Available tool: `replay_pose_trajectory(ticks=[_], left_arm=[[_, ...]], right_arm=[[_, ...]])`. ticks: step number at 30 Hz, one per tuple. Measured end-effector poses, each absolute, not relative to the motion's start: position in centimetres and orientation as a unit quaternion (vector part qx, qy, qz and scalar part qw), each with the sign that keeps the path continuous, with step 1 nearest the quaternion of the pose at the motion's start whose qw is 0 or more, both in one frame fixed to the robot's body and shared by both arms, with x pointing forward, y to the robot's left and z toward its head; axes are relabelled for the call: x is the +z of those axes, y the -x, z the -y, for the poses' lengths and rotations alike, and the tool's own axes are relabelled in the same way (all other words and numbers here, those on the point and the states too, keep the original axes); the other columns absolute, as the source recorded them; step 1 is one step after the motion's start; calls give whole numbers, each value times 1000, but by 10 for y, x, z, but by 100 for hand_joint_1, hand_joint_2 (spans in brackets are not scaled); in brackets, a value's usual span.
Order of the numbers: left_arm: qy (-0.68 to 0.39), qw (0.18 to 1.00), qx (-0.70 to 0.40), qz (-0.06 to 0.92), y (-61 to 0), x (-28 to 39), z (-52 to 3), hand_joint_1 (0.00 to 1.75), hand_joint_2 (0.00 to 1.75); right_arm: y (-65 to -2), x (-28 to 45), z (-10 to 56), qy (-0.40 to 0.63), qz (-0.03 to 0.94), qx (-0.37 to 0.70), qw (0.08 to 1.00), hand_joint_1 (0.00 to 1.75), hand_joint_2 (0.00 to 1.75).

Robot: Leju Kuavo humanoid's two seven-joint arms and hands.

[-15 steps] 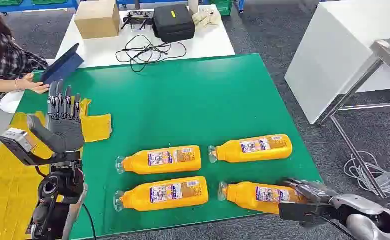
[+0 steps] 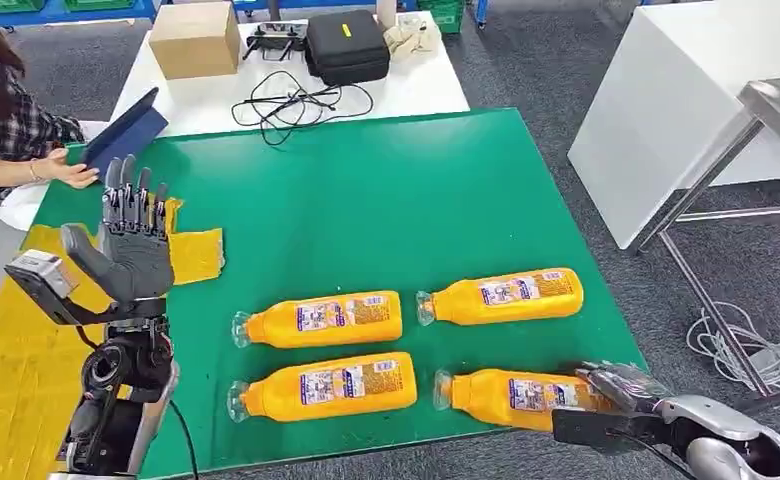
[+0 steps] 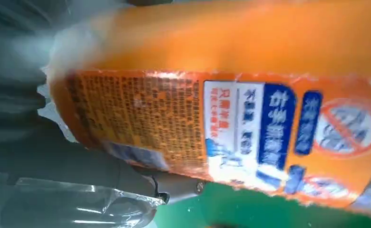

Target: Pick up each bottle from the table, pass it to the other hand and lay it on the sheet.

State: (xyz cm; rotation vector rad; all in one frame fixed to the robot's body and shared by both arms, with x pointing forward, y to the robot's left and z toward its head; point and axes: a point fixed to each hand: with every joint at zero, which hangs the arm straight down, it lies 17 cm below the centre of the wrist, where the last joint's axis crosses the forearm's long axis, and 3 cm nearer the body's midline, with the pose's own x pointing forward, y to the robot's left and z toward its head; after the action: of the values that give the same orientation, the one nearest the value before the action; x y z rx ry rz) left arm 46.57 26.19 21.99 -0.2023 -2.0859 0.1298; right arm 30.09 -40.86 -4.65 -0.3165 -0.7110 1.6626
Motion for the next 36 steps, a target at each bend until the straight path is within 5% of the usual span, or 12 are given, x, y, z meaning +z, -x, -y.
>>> replay_pose_trajectory(ticks=[21, 29, 30, 36], left_arm=[[73, 500, 56, 861, -463, 213, -273, 0, 0], [51, 515, 59, 854, -460, 203, -287, 0, 0], [48, 517, 61, 853, -459, 201, -290, 0, 175], [34, 523, 73, 848, -455, 200, -308, 0, 175]], right_arm=[[-308, -36, 402, 135, 341, 681, 634, 175, 175], [-334, 21, 372, 54, 491, 512, 703, 175, 175], [-340, 34, 371, 53, 513, 492, 702, 175, 175], [-373, 97, 360, 69, 620, 400, 671, 175, 175]])
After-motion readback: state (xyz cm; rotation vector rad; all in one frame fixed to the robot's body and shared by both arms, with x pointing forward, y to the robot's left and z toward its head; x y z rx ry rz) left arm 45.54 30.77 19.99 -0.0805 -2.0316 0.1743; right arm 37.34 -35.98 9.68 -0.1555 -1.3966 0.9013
